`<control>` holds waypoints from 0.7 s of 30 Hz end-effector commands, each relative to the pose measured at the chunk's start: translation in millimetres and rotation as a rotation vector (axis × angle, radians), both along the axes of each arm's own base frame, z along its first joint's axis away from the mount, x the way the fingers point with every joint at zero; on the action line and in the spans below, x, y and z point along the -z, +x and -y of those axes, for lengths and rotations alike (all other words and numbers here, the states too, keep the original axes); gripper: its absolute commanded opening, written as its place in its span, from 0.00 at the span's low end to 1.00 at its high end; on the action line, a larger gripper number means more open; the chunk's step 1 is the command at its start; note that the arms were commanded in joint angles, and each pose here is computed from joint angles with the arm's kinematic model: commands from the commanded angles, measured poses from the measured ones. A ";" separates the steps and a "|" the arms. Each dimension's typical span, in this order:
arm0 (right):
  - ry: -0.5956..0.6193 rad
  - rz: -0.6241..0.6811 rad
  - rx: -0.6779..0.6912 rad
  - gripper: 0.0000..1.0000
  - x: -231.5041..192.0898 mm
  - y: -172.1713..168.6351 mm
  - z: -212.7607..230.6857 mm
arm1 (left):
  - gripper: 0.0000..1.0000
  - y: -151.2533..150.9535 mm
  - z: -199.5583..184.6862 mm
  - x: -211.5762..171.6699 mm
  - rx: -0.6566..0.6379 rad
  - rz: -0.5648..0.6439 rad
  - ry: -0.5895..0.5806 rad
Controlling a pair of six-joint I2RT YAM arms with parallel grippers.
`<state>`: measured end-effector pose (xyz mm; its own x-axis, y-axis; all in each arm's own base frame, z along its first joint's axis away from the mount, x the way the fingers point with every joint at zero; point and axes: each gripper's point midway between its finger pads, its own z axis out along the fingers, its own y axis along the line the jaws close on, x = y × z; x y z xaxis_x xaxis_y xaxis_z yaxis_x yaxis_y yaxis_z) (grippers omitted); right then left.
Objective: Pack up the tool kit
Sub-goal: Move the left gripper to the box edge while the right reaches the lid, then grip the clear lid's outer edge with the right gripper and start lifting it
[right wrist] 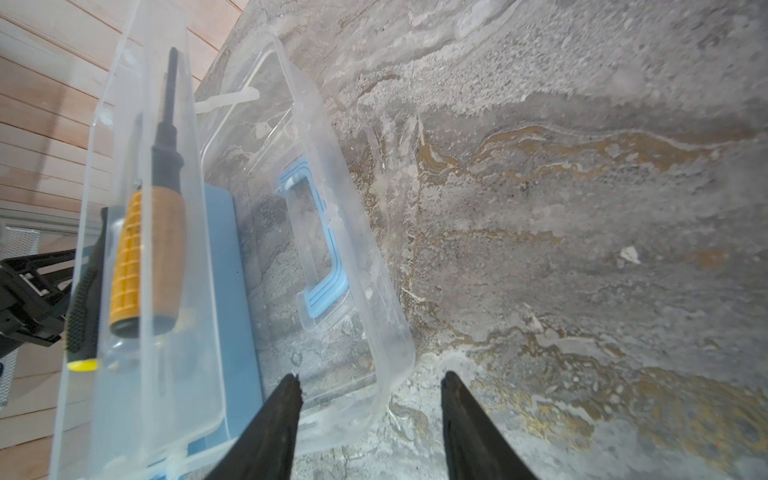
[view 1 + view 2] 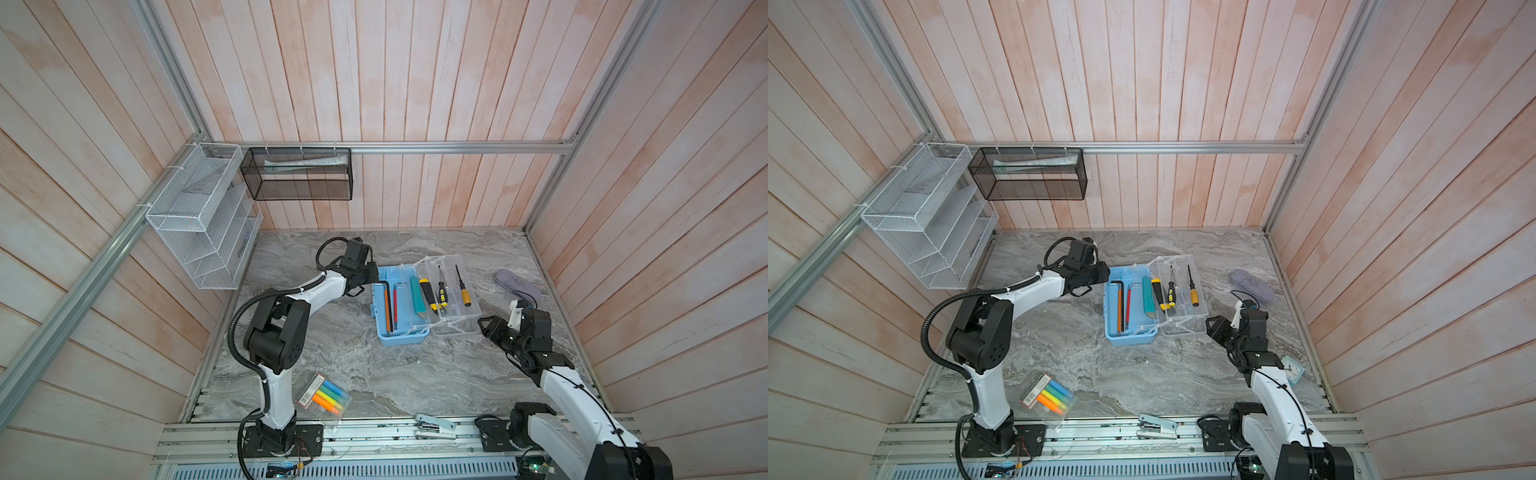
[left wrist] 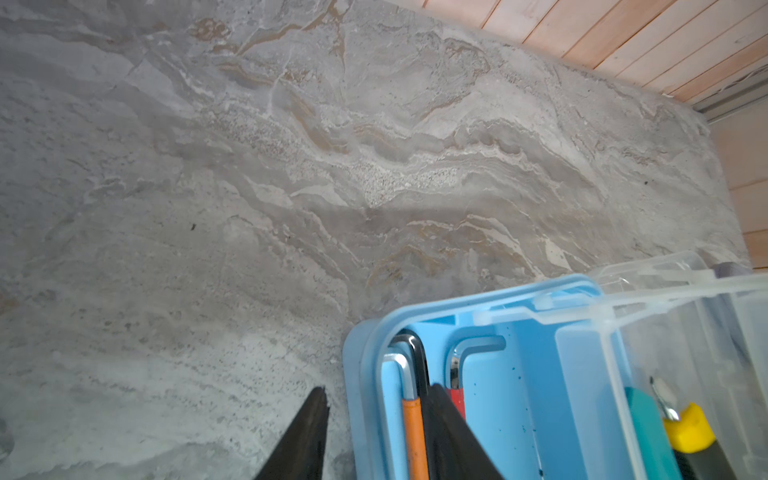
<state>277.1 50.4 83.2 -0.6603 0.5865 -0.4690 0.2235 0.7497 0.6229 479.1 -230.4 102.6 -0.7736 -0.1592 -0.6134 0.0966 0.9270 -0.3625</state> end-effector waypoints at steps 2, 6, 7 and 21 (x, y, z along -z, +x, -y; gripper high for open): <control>0.026 0.036 -0.026 0.52 -2.7 9.5 -5.3 | 0.37 12.1 4.1 -5.7 0.000 0.028 -0.016; 0.053 0.044 -0.051 0.51 -3.4 17.3 -10.9 | 0.33 12.9 5.4 -1.6 0.001 0.014 -0.016; 0.059 0.046 -0.065 0.50 -3.7 18.9 -13.1 | 0.32 13.1 5.7 -1.7 0.003 0.015 -0.017; 0.089 0.009 -0.121 0.42 8.2 23.9 -25.9 | 0.31 12.0 0.2 14.3 -0.014 -0.027 0.015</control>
<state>292.4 72.1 63.6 -0.7305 0.5548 -0.3982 0.1721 0.7138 0.6789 485.6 -232.9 91.6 -0.7850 -0.1587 -0.5989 0.0874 0.9286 -0.3607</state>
